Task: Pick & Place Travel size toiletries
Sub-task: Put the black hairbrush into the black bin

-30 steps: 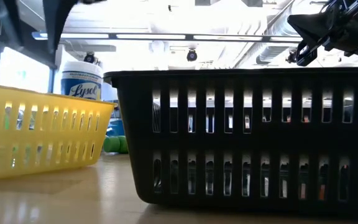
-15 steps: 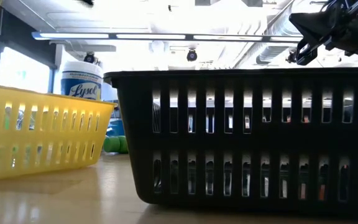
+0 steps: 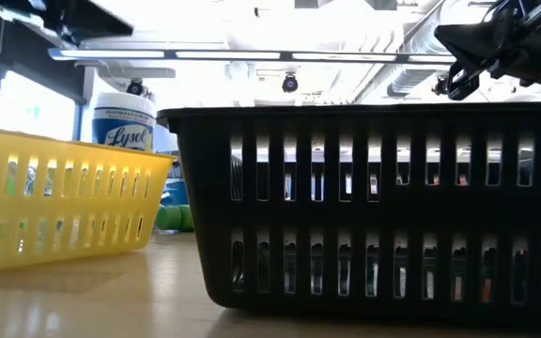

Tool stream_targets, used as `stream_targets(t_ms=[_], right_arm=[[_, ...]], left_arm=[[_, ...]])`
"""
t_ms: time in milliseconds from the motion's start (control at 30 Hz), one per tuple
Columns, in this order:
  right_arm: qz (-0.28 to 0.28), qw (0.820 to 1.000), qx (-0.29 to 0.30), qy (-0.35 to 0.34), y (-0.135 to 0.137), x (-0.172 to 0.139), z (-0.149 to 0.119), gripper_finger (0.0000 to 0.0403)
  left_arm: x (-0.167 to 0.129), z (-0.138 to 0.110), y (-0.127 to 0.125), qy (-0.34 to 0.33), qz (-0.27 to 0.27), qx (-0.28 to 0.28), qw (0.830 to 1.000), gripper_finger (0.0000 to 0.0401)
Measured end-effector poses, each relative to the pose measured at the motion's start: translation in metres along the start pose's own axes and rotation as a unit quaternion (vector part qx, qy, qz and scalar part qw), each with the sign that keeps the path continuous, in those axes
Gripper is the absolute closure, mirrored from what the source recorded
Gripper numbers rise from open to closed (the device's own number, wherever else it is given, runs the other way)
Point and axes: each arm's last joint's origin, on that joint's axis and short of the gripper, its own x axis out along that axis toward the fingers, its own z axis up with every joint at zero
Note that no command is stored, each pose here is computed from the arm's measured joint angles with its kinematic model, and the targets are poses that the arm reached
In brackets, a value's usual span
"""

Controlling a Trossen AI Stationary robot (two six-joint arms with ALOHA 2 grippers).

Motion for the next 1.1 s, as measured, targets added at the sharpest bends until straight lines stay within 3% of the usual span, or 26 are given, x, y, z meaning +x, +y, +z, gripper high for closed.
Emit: stream_targets(t_ms=[200,500,667,767,933,1100], right_arm=[[-0.07,0.997,-0.031,-0.022,-0.004,0.0,0.002,0.04],[-0.091,0.995,-0.029,0.015,-0.006,-0.001,-0.005,0.04],[-0.097,0.993,-0.02,0.057,-0.008,-0.001,-0.013,0.04],[-0.094,0.994,-0.037,0.051,-0.008,-0.001,-0.012,0.04],[-0.097,0.993,-0.05,0.047,-0.008,-0.001,-0.011,0.04],[-0.093,0.994,-0.029,0.047,-0.008,-0.001,-0.011,0.04]], left_arm=[[-0.008,-0.02,0.018,-0.021,0.033,-0.025,0.999,0.0401],[-0.013,-0.037,0.031,-0.053,0.05,-0.031,0.997,0.0401],[-0.007,-0.053,0.028,-0.068,0.036,-0.038,0.996,0.0401],[-0.002,-0.062,0.026,-0.086,0.037,-0.048,0.994,0.0401],[0.001,-0.071,0.022,-0.081,-0.01,-0.042,0.996,0.0401],[0.004,-0.08,0.02,-0.075,-0.011,-0.052,0.996,0.0401]])
